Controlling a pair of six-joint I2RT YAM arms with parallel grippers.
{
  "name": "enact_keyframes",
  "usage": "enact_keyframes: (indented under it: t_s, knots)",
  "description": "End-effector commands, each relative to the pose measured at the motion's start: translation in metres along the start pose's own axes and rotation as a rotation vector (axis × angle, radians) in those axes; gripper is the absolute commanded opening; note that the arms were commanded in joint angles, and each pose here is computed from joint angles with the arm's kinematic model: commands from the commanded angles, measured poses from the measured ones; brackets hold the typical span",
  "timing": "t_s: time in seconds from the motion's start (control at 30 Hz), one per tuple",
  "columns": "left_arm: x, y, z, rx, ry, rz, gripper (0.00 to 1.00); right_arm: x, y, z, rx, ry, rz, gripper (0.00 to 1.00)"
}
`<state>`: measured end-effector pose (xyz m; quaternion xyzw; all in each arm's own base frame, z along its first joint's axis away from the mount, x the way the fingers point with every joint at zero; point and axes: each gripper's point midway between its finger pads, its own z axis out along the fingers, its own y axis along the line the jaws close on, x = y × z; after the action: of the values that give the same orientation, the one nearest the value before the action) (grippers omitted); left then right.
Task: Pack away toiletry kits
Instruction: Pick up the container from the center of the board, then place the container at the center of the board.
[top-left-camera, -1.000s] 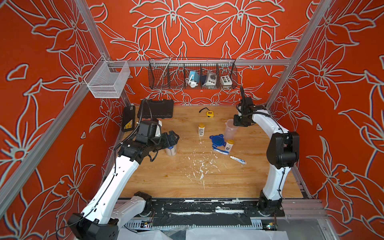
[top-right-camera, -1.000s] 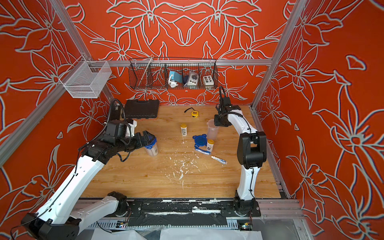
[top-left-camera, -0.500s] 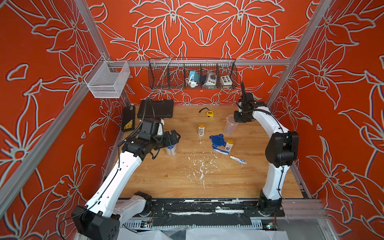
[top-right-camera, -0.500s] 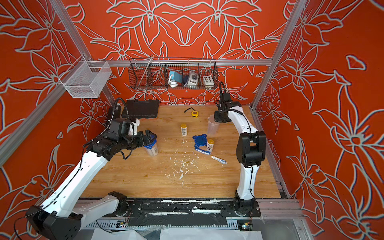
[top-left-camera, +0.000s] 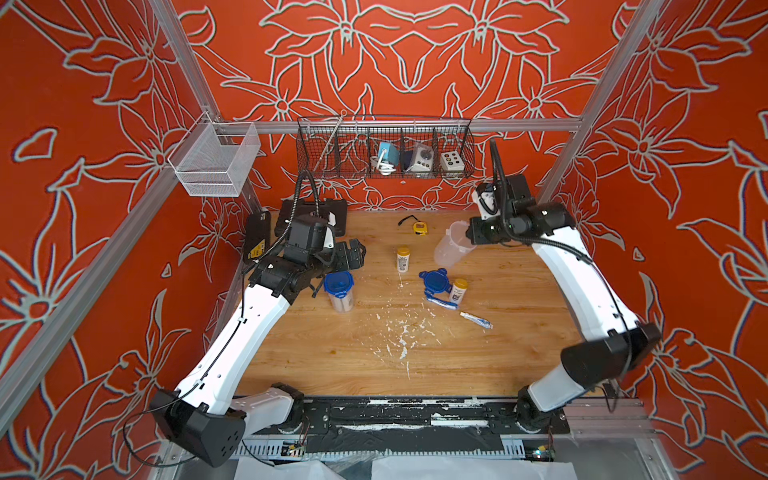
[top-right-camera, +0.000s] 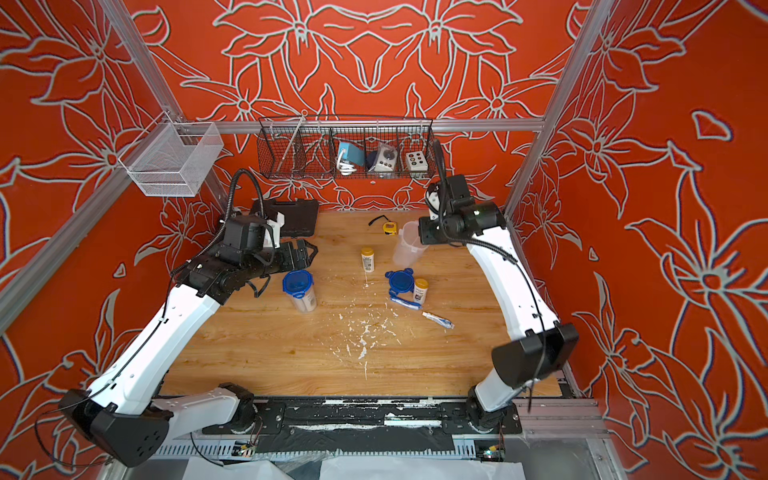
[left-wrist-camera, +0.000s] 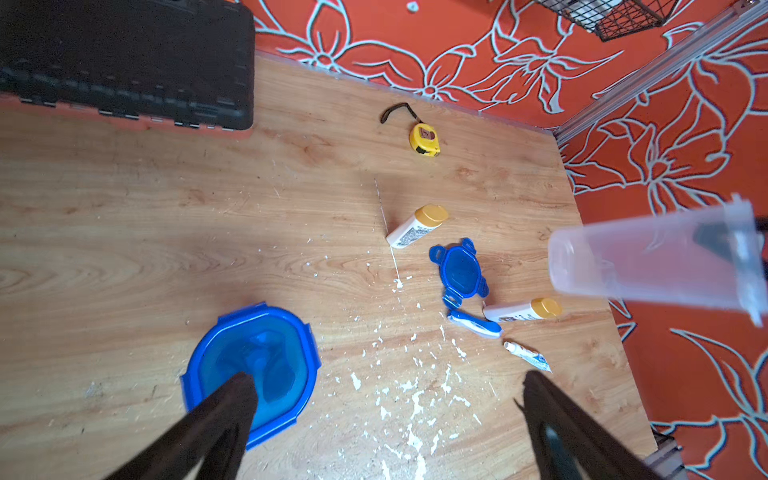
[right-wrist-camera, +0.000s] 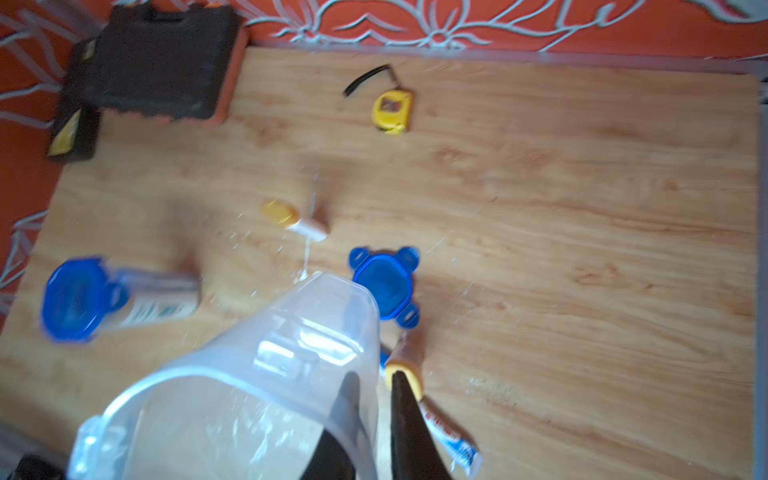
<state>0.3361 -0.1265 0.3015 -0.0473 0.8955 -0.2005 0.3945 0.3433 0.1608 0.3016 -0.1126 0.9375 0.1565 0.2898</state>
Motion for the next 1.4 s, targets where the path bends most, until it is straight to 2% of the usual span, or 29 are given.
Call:
enact_keyframes:
  t_s: [0.0, 0.1, 0.2, 0.27, 0.4, 0.5, 0.7, 0.87, 1.1, 1.37]
  knots:
    - [-0.010, 0.008, 0.006, -0.059, -0.034, 0.050, 0.98, 0.067, 0.017, 0.000, -0.072, 0.186, 0.087, 0.00]
    - [-0.027, -0.009, 0.017, 0.001, -0.057, 0.071, 0.98, 0.104, 0.027, -0.002, -0.115, 0.253, 0.110, 0.00]
    - [-0.039, -0.038, 0.028, 0.088, -0.042, 0.099, 0.98, 0.131, 0.031, 0.011, -0.122, 0.317, 0.099, 0.00]
    - [-0.035, -0.057, 0.041, 0.136, 0.002, 0.137, 0.98, 0.137, 0.034, 0.022, -0.127, 0.332, 0.095, 0.00]
    - [-0.016, -0.075, 0.083, 0.133, 0.149, 0.184, 0.98, 0.141, 0.038, 0.039, -0.125, 0.359, 0.085, 0.00]
    - [-0.007, -0.071, 0.112, 0.079, 0.195, 0.210, 0.98, 0.147, 0.041, 0.048, -0.120, 0.358, 0.082, 0.00]
    - [-0.001, -0.058, 0.164, -0.009, 0.201, 0.233, 0.98, 0.168, 0.042, 0.070, -0.091, 0.353, 0.038, 0.00]
    - [0.003, -0.062, 0.197, -0.021, 0.222, 0.249, 0.98, 0.181, 0.040, 0.083, -0.075, 0.353, 0.025, 0.00]
    - [0.020, -0.064, 0.233, -0.055, 0.258, 0.274, 0.98, 0.189, 0.044, 0.098, -0.085, 0.317, 0.033, 0.01]
    - [0.037, -0.055, 0.256, -0.092, 0.301, 0.277, 0.90, 0.180, 0.046, 0.096, -0.096, 0.217, 0.035, 0.12]
